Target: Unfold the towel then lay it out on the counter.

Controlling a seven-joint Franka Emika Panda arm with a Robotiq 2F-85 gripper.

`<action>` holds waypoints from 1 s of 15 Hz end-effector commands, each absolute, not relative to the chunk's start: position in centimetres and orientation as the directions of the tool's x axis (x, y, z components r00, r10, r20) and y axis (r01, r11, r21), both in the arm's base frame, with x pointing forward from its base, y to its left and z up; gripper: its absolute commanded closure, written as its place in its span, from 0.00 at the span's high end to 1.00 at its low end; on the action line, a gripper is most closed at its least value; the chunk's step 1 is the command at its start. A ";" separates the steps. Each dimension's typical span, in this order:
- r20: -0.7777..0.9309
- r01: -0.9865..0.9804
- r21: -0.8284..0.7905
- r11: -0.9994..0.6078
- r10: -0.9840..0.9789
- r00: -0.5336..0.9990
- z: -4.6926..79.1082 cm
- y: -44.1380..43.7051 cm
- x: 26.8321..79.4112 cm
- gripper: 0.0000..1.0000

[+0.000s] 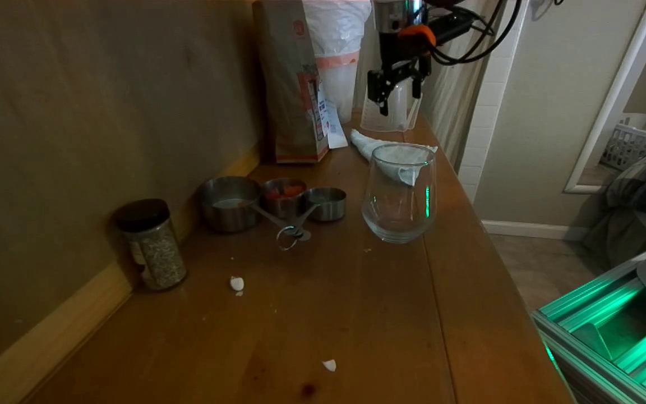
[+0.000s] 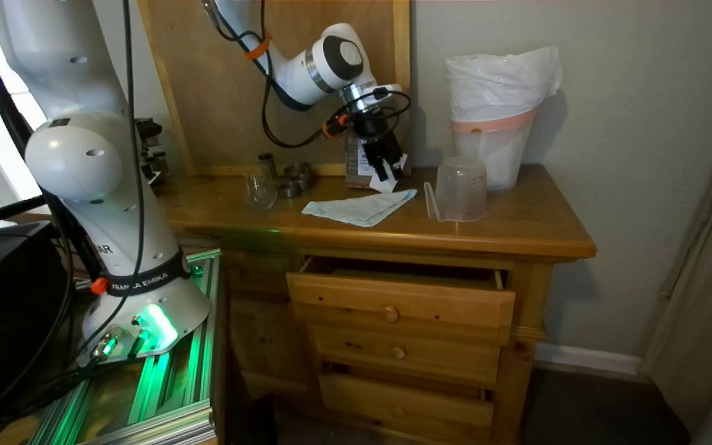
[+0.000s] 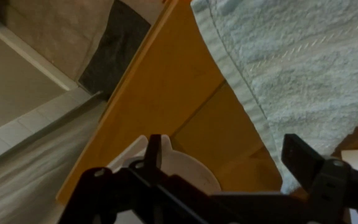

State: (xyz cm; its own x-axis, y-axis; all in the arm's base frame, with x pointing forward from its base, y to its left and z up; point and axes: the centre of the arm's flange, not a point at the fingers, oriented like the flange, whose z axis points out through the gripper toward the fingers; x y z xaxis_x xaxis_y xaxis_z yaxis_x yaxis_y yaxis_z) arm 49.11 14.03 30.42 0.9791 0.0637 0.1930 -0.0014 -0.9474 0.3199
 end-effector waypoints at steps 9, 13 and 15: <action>-0.083 0.049 0.028 -0.998 0.046 0.996 28.3 10.1 45.5 1.00; -0.113 0.014 0.007 -1.000 0.013 0.993 27.3 9.7 44.9 1.00; -0.118 -0.003 -0.013 -1.000 -0.002 0.993 26.9 9.7 44.8 1.00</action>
